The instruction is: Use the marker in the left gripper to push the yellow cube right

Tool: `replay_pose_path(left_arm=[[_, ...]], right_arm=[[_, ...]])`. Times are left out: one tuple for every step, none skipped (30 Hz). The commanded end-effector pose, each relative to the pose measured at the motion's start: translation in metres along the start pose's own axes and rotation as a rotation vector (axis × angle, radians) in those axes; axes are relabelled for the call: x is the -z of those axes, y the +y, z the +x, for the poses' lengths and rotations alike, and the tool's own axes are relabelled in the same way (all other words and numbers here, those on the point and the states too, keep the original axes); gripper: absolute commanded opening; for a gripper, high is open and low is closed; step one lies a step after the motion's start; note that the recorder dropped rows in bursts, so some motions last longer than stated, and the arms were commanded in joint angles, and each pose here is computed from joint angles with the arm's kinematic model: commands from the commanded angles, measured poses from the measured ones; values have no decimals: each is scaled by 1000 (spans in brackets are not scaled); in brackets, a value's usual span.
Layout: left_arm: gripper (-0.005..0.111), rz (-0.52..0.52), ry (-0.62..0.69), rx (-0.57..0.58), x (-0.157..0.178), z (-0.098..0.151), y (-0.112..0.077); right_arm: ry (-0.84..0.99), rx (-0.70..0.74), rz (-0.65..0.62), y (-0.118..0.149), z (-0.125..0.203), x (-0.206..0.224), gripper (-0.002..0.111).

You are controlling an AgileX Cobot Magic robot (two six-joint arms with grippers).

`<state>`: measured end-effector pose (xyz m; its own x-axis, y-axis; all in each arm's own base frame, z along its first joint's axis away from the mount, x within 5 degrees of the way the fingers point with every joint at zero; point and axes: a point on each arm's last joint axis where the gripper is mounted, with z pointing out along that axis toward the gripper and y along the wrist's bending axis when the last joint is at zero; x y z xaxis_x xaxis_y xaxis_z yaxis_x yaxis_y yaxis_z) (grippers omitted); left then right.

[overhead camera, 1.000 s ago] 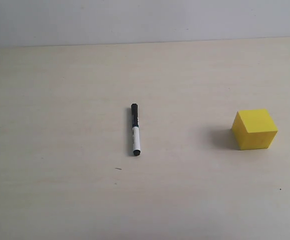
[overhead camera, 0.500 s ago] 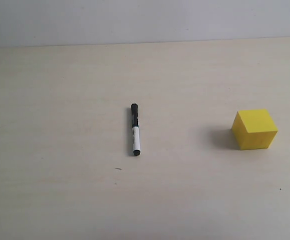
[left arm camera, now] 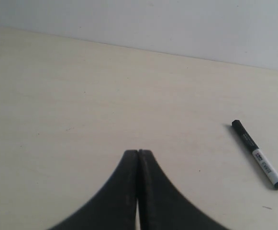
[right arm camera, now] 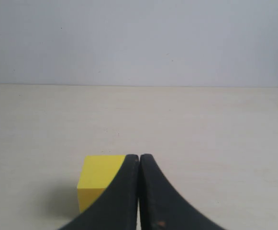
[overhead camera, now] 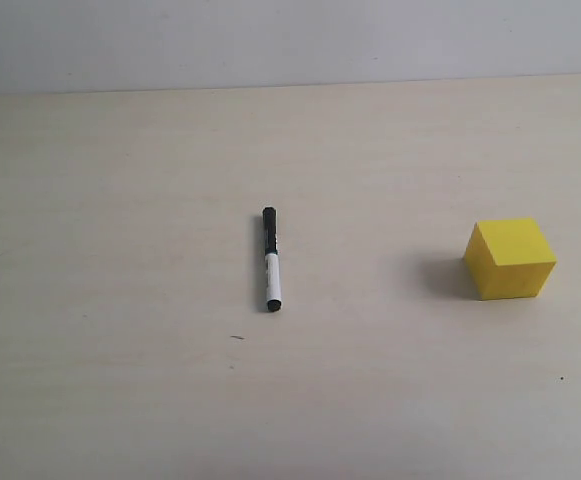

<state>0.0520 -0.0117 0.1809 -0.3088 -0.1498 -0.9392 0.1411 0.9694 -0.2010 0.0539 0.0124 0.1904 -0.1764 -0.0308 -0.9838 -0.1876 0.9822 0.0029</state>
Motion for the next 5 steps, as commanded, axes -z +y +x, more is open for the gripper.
replay_pose_path(left_arm=[[0,-1,-8,-7,0,0,0],[0,-1,-8,-7,0,0,0],[0,-1,-8,-7,0,0,0],[0,-1,-8,-7,0,0,0],[0,-1,-8,-7,0,0,0]], right_arm=[[-5,2,5,0,1,0,0],[-5,2,5,0,1,0,0],[-5,2,5,0,1,0,0],[-5,2,5,0,1,0,0],[-5,2,5,0,1,0,0]])
